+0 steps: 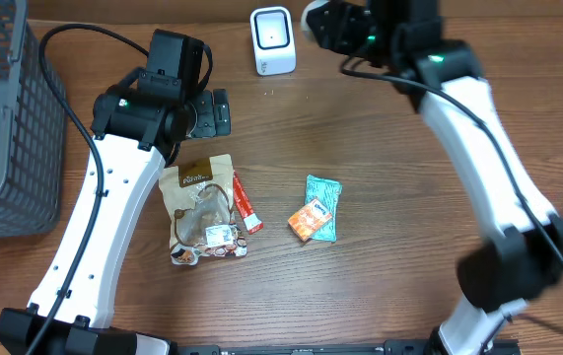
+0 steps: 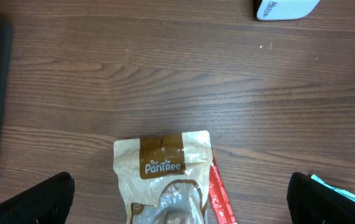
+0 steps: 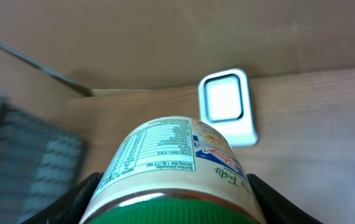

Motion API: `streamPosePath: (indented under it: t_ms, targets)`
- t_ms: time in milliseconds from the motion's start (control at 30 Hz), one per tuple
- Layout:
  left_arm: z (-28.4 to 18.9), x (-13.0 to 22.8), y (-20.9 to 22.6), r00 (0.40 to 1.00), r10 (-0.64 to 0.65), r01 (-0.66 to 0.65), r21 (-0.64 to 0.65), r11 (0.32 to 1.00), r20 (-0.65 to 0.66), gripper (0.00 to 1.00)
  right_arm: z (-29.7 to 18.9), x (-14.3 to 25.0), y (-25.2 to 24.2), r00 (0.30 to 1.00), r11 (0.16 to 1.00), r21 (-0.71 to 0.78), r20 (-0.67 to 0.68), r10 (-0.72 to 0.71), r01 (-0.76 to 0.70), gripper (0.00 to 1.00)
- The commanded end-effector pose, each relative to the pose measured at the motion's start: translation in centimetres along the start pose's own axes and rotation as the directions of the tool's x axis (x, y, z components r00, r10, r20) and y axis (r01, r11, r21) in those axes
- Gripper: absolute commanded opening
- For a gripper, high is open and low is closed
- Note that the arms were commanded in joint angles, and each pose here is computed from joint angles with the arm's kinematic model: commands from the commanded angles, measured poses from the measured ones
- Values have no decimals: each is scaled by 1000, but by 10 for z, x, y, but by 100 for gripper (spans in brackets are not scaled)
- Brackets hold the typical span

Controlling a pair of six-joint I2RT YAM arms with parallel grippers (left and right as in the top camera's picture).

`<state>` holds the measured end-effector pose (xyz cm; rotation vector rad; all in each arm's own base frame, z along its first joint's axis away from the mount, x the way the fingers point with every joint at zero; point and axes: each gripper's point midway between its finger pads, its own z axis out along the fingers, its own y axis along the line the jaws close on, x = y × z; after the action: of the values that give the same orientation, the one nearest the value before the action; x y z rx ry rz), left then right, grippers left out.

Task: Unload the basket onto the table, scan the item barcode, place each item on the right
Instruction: 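Carry the jar to the white barcode scanner with the right gripper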

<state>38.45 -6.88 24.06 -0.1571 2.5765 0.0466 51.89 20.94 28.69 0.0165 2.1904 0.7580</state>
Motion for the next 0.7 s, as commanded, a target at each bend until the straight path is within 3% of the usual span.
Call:
streamPosePath:
  t_ms: [0, 267, 667]
  targets:
    - [-4, -6, 3, 1000, 12, -12, -10, 1000, 20, 100, 52, 14, -11, 984, 984, 20, 10, -178, 178, 4]
    - [-4, -6, 3, 1000, 12, -12, -10, 1000, 20, 100, 141, 12, -35, 921, 941, 29, 198, -336, 337, 4]
    - [-4, -6, 3, 1000, 12, -12, -10, 1000, 20, 100, 180, 4, -44, 824, 922, 11, 443, -352, 387, 4]
